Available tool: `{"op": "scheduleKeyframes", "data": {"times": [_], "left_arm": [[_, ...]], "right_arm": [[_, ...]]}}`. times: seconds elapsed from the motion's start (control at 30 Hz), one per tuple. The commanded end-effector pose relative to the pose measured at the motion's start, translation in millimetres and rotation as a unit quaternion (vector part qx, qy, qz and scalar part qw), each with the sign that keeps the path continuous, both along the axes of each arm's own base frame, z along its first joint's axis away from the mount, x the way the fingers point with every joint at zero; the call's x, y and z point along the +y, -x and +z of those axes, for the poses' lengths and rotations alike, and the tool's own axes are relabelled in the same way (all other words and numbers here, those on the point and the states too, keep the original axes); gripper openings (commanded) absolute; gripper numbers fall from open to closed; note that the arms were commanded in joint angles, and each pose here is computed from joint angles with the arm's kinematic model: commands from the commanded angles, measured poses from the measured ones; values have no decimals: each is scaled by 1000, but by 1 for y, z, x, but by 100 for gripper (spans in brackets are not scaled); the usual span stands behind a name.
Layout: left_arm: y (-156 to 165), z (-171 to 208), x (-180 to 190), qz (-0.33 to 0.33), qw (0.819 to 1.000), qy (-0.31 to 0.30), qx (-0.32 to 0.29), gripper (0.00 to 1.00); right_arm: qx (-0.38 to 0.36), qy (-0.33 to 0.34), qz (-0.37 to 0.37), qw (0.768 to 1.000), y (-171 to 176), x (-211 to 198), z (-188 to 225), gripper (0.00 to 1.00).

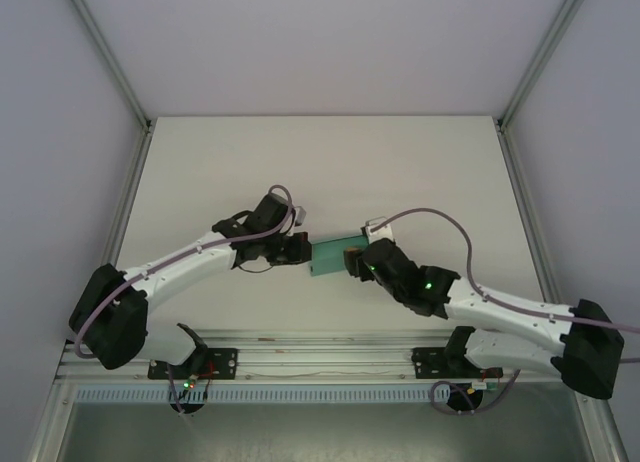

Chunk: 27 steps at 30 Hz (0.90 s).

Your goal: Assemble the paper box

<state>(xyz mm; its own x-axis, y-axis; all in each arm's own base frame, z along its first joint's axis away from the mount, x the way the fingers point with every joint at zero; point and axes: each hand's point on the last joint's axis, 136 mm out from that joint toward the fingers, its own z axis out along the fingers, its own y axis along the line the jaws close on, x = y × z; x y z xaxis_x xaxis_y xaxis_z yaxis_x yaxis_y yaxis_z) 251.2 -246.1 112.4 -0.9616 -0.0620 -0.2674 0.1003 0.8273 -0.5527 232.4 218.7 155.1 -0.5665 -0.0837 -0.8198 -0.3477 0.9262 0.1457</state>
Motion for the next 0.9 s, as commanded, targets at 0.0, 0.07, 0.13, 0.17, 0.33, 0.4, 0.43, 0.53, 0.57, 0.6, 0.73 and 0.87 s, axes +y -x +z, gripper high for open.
{"op": "scheduleKeyframes", "data": {"times": [0.0,0.07,0.13,0.17,0.33,0.4,0.43,0.53,0.57,0.6,0.73,0.87], "left_arm": [[23,-51,32,13,993,-98,62,0],[23,-51,32,11,993,-98,62,0],[22,-50,30,7,994,-96,61,0],[22,-50,29,5,994,-94,60,0],[20,-49,26,-10,993,-98,60,0],[19,-48,25,-16,993,-98,57,0],[18,-47,24,-18,994,-98,55,0],[17,-40,19,-38,994,-90,47,0],[16,-37,17,-43,994,-86,44,0],[15,-33,15,-48,995,-83,38,0],[12,-16,9,-75,995,-71,13,1],[11,-5,5,-93,994,-64,-2,16]], "right_arm": [[2,-37,-25,999,-8,-8,17,68],[10,-55,-60,997,-19,-19,21,69],[24,-62,-83,994,-29,-28,19,68],[30,-61,-91,993,-33,-31,17,66],[65,-59,-104,991,-44,-31,0,59],[79,-57,-114,989,-47,-35,-11,57],[88,-58,-114,988,-47,-35,-16,56],[107,-63,-121,985,-44,-38,-31,50],[113,-64,-125,984,-42,-40,-35,49],[120,-66,-127,982,-40,-41,-39,48],[143,-74,-131,978,-28,-44,-54,43],[154,-70,-147,974,-24,-51,-66,40]]}}
